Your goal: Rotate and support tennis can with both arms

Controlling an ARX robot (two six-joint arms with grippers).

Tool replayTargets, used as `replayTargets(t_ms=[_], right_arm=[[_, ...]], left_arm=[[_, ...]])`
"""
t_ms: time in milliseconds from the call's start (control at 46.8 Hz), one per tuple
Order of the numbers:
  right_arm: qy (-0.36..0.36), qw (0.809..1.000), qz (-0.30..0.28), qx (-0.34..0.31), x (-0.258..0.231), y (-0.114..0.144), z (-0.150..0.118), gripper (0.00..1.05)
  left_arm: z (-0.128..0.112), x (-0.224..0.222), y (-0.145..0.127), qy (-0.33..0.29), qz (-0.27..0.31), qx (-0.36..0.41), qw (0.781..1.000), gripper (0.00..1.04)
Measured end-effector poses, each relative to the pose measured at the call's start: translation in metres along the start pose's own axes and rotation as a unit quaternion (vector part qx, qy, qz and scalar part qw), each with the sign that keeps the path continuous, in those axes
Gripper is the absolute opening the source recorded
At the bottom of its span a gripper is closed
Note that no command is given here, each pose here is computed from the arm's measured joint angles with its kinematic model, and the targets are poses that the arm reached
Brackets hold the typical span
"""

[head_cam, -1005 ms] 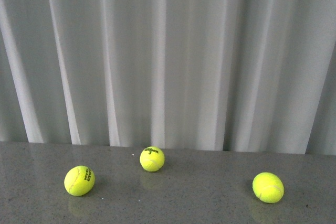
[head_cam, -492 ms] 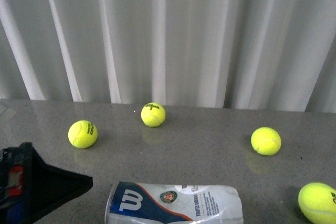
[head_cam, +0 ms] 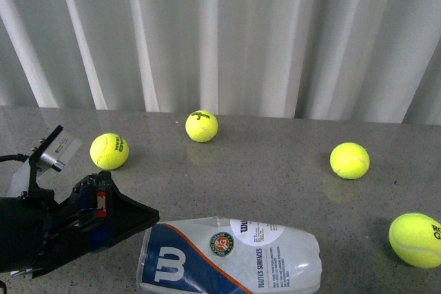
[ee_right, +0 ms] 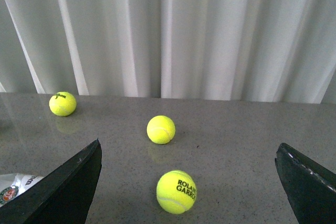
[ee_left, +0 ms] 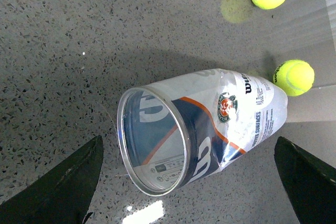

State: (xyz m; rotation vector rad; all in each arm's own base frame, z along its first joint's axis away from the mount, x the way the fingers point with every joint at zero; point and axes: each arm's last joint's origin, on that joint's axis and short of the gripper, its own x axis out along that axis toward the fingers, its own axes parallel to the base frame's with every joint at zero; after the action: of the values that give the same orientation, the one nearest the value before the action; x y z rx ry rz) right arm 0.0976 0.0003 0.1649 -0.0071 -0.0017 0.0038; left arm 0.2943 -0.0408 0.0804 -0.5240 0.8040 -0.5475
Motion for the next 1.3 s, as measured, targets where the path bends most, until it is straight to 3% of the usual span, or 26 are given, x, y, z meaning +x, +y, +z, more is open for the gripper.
replayTargets(t_ms=[898, 1070, 1305], right_arm=[[0.0, 1.0, 0.0, 0.0, 0.0, 0.0, 0.0, 0.98], [0.0, 1.0, 0.0, 0.0, 0.0, 0.0, 0.0, 0.98], [0.0, 1.0, 0.0, 0.0, 0.0, 0.0, 0.0, 0.98]], left_arm=[[-0.018, 0.051, -0.006, 0.038, -0.04, -0.03, 0.998, 0.97], [-0.016, 0.061, -0.006, 0.049, -0.048, -0.056, 0.996, 0.62], [-0.012, 0.062, -0.008, 0.048, -0.054, -0.074, 0.995, 0.28]])
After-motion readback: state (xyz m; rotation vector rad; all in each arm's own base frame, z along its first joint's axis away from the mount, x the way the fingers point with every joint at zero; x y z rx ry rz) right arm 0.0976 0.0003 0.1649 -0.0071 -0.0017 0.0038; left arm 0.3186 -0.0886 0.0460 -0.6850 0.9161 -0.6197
